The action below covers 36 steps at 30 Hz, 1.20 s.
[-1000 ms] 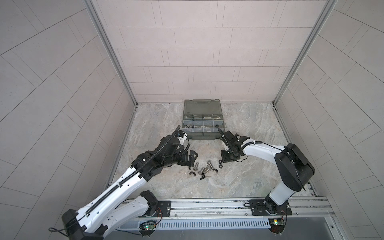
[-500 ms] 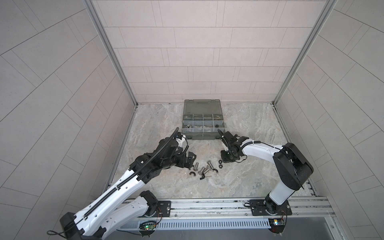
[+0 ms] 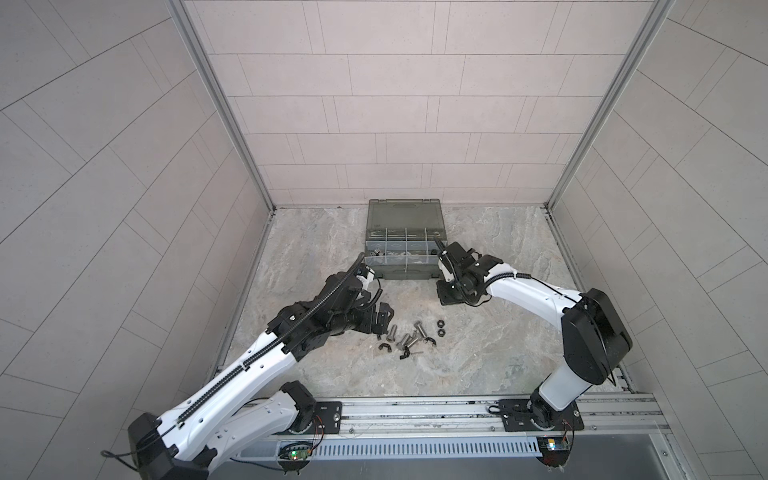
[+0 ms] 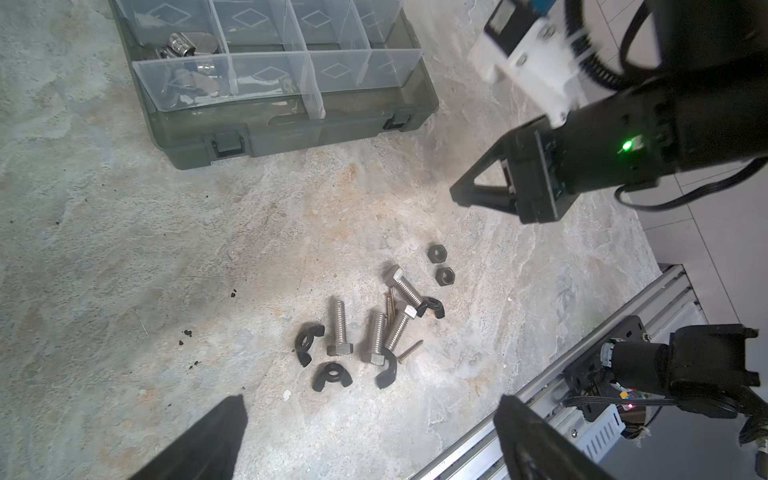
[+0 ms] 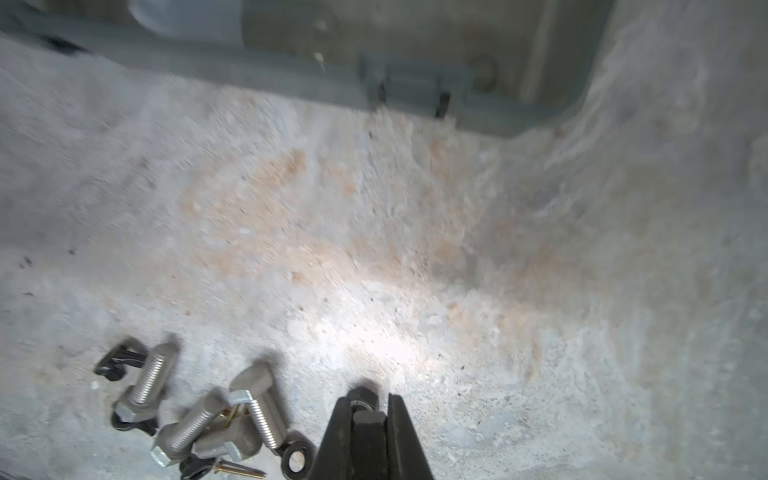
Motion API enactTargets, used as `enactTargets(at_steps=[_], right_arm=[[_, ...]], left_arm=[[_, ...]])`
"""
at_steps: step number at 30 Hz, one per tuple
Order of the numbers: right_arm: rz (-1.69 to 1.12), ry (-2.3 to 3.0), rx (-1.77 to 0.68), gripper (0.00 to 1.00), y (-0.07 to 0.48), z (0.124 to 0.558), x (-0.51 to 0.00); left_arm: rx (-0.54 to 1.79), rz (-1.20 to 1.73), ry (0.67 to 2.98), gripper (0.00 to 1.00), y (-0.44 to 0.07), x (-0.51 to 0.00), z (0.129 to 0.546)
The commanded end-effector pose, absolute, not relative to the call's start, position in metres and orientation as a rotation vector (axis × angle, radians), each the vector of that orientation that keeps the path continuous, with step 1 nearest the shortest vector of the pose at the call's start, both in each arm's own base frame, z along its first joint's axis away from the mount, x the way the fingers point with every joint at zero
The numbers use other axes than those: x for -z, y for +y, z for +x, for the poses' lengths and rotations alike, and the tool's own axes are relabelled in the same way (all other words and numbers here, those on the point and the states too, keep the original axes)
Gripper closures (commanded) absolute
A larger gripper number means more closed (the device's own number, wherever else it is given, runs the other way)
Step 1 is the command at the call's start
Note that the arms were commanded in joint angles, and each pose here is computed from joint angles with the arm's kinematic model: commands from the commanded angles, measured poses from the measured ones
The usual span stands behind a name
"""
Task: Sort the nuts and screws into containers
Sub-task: 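Close the right gripper on the hex nut and lift it, then carry the hex nut with the right gripper into the same compartment and release, then move the right gripper back down to the black hex nuts in the pile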
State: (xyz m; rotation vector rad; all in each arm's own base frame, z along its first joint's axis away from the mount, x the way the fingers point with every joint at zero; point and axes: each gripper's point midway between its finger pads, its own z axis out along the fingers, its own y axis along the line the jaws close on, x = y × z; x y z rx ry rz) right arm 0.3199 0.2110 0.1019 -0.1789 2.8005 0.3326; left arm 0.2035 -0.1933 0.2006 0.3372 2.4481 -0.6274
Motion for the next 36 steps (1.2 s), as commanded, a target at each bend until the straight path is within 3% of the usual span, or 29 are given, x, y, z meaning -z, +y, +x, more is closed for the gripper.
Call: enactTargets(at_steps=[1, 8, 13, 25, 28, 31, 36], right_arm=[[-0.160, 2.796, -0.301, 0.89, 0.205, 0.341, -0.114], [-0.102, 2.744, -0.361, 0.89, 0.212, 0.409, -0.140], [-0.037, 2.743, -0.377, 0.89, 0.208, 0.454, -0.132], [0.099, 2.761, -0.420, 0.86, 0.187, 0.508, -0.092], [0.110, 2.760, -0.436, 0.80, 0.184, 0.513, -0.087], [0.104, 2.750, -0.444, 0.59, 0.183, 0.515, -0.089], [0.078, 2.703, -0.462, 0.56, 0.182, 0.508, -0.113]], left_arm=[[0.593, 0.365, 2.420, 0.00, -0.194, -0.216, 0.212], [0.511, 0.397, 2.436, 0.00, -0.199, -0.221, 0.229], [0.529, 0.384, 2.440, 0.00, -0.208, -0.219, 0.240], [0.613, 0.310, 2.474, 0.00, -0.214, -0.208, 0.259], [0.617, 0.300, 2.478, 0.00, -0.212, -0.206, 0.262], [0.607, 0.293, 2.494, 0.00, -0.210, -0.201, 0.264], [0.629, 0.295, 2.497, 0.00, -0.211, -0.201, 0.262]])
